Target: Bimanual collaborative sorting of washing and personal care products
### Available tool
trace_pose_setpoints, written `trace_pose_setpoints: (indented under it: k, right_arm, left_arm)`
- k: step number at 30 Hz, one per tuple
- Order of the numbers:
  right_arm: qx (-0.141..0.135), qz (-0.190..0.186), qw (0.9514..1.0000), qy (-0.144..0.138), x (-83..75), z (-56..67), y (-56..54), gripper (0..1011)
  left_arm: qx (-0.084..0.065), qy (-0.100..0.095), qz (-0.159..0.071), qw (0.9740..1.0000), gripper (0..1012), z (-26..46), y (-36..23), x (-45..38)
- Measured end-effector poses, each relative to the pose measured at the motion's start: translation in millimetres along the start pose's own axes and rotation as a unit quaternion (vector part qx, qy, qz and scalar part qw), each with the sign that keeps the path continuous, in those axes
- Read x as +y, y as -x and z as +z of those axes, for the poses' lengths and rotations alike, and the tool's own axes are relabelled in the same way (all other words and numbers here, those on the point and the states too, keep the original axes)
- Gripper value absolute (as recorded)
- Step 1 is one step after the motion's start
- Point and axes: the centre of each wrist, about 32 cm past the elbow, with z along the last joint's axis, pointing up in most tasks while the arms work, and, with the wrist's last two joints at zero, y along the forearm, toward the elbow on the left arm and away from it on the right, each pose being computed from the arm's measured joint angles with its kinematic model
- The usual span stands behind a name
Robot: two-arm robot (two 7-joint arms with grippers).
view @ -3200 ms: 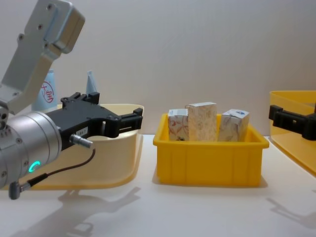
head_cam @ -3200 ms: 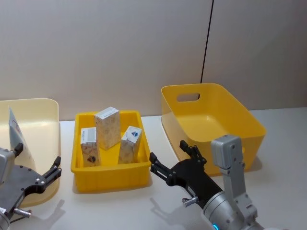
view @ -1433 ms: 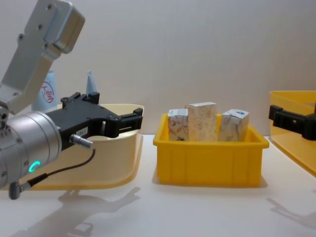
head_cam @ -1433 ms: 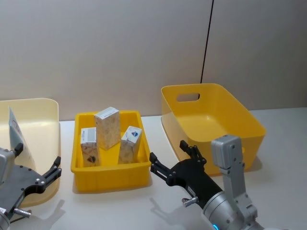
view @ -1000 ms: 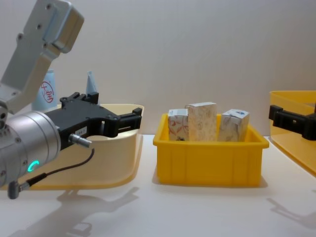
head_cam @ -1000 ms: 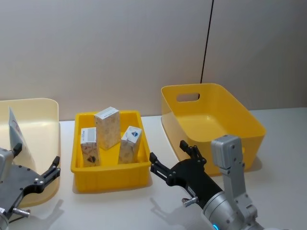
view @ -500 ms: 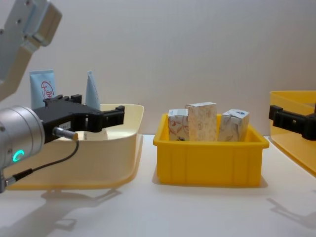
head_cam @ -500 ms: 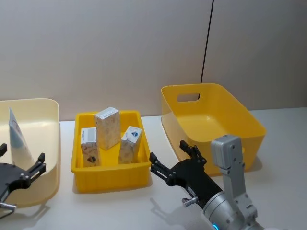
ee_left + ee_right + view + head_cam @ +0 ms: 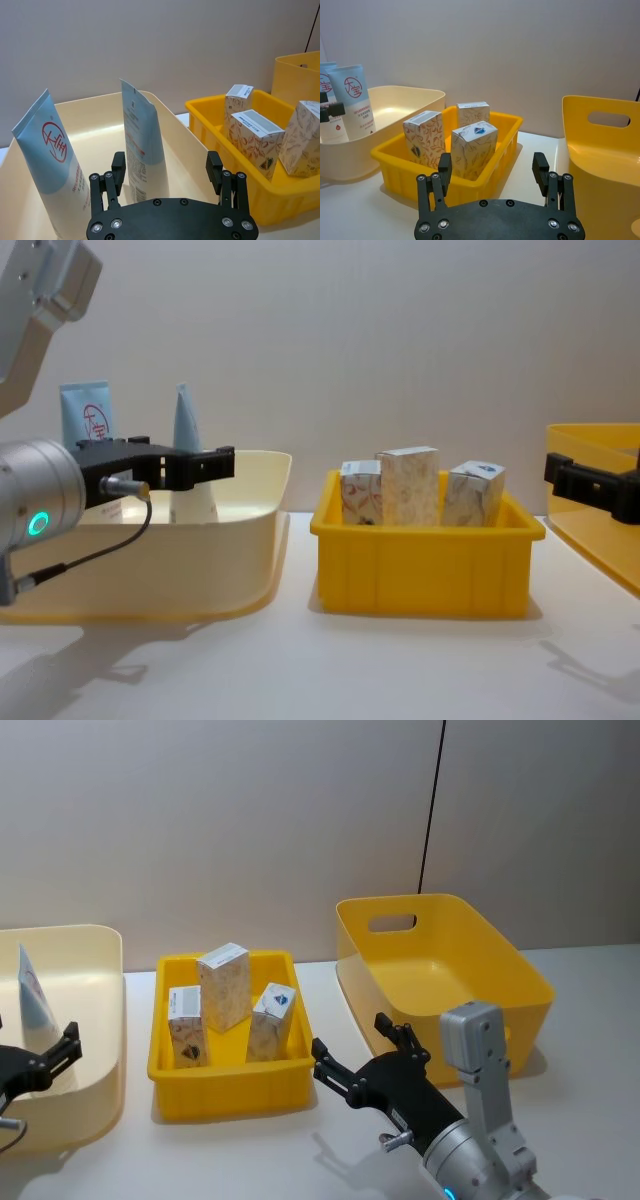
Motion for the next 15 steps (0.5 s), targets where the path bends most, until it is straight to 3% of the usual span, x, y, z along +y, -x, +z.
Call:
trace_pose_setpoints:
  k: [7, 15]
  right_arm:
    - [0.0, 0.0, 1.0, 0.0, 0.0, 0.0, 0.0, 1001]
    - [0.0, 0.0, 1.0, 0.0, 0.0, 0.0, 0.0, 1001]
  left_arm:
    - [0.022, -0.007, 0.003, 0.9997, 1003, 4.5, -2.0, -10.7]
    - [0.036, -0.011, 0.01, 0.9993, 1003, 8.8, -2.3, -22.5]
